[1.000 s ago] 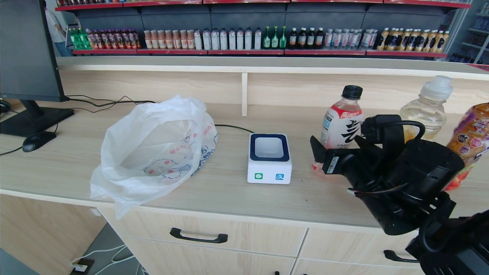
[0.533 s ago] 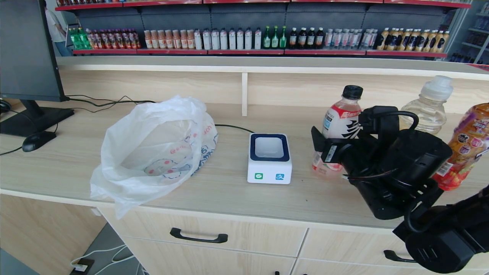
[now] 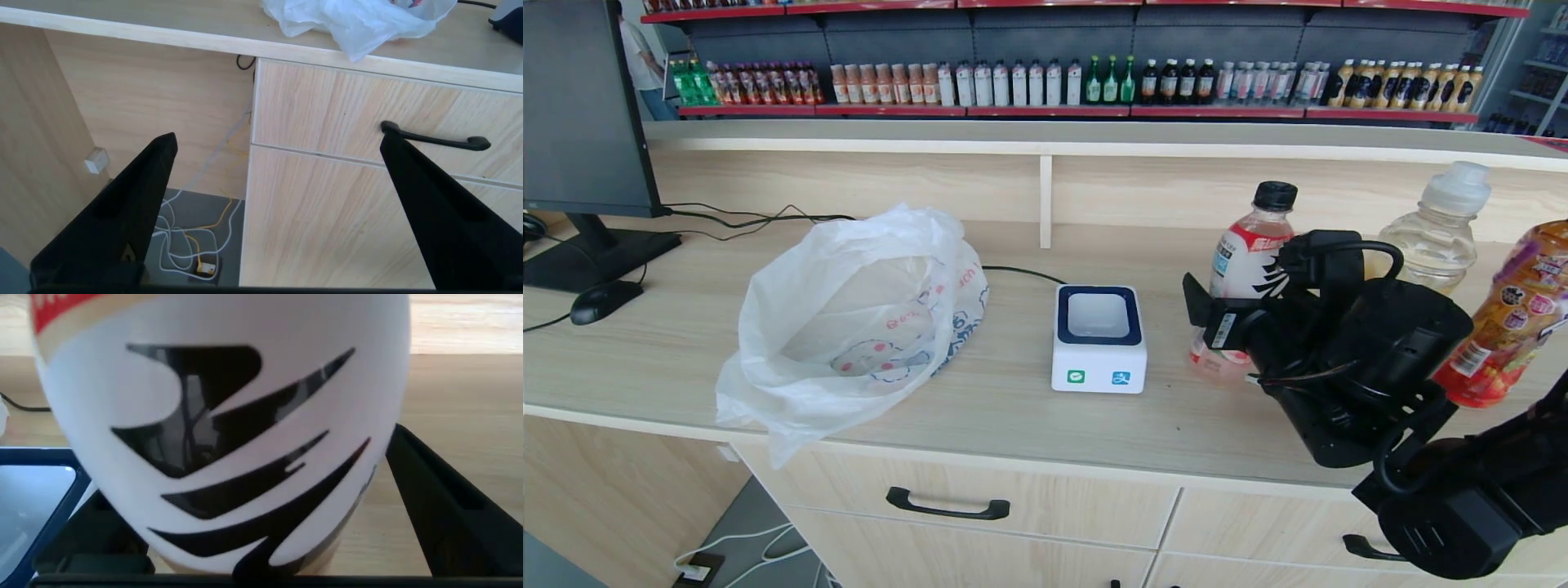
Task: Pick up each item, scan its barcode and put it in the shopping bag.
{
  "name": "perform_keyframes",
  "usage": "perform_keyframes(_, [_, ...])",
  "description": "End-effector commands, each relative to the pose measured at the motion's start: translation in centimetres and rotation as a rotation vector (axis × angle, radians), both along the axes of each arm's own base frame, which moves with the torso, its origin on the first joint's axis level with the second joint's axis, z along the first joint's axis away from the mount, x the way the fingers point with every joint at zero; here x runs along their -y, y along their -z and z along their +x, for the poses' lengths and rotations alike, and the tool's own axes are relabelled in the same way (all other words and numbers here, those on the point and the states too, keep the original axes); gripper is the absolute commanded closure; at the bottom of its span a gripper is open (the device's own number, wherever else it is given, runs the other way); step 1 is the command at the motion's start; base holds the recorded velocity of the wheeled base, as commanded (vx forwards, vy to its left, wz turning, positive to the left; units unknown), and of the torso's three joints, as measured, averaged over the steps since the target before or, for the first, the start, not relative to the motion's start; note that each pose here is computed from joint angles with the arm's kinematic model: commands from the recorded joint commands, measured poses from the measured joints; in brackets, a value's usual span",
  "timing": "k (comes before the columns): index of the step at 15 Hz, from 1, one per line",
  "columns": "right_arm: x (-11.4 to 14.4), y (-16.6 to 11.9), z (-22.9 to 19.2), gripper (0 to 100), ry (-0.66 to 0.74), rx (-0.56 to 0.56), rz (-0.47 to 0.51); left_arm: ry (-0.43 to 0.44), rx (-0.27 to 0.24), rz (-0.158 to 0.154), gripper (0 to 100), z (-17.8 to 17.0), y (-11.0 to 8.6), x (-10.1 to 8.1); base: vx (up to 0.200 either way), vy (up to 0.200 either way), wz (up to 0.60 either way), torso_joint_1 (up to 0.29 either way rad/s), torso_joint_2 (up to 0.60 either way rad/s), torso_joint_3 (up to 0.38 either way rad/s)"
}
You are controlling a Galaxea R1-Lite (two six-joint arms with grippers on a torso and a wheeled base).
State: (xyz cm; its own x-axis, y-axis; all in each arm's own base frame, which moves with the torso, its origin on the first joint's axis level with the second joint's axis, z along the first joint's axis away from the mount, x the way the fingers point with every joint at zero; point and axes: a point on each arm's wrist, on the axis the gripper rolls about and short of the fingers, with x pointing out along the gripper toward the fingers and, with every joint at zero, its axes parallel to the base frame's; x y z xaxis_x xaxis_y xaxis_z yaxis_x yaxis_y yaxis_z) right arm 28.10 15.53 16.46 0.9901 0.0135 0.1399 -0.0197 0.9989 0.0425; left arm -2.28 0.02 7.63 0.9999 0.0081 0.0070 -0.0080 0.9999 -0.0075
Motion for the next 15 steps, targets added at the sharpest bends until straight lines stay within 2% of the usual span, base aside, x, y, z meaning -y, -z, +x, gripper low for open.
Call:
perform_keyframes(1, [0.1, 0.0, 0.2, 0, 0.006, 0.001, 0.0, -0.001, -0.001, 0.0, 0, 0.0, 0.0, 0.0, 0.0, 0.0, 0.0, 0.0, 0.0, 0.0])
perform_keyframes(2, [0.1, 0.0, 0.2, 100, 0.006, 0.001, 0.0, -0.001, -0.001, 0.0, 0, 0.0, 0.0, 0.0, 0.0, 0.0, 0.0, 0.0, 0.0, 0.0])
perform_keyframes(8, [0.4, -0.2, -0.1, 100, 0.005, 0.006, 0.017, 0.0, 0.001, 0.0, 0, 0.0, 0.0, 0.0, 0.0, 0.0, 0.0, 0.0, 0.0, 0.0])
perform_keyframes(15, [1.2, -1.2, -2.2, 100, -0.009, 0.016, 0.023, -0.001, 0.001, 0.0, 0, 0.0, 0.0, 0.0, 0.0, 0.0, 0.0, 0.0, 0.0, 0.0])
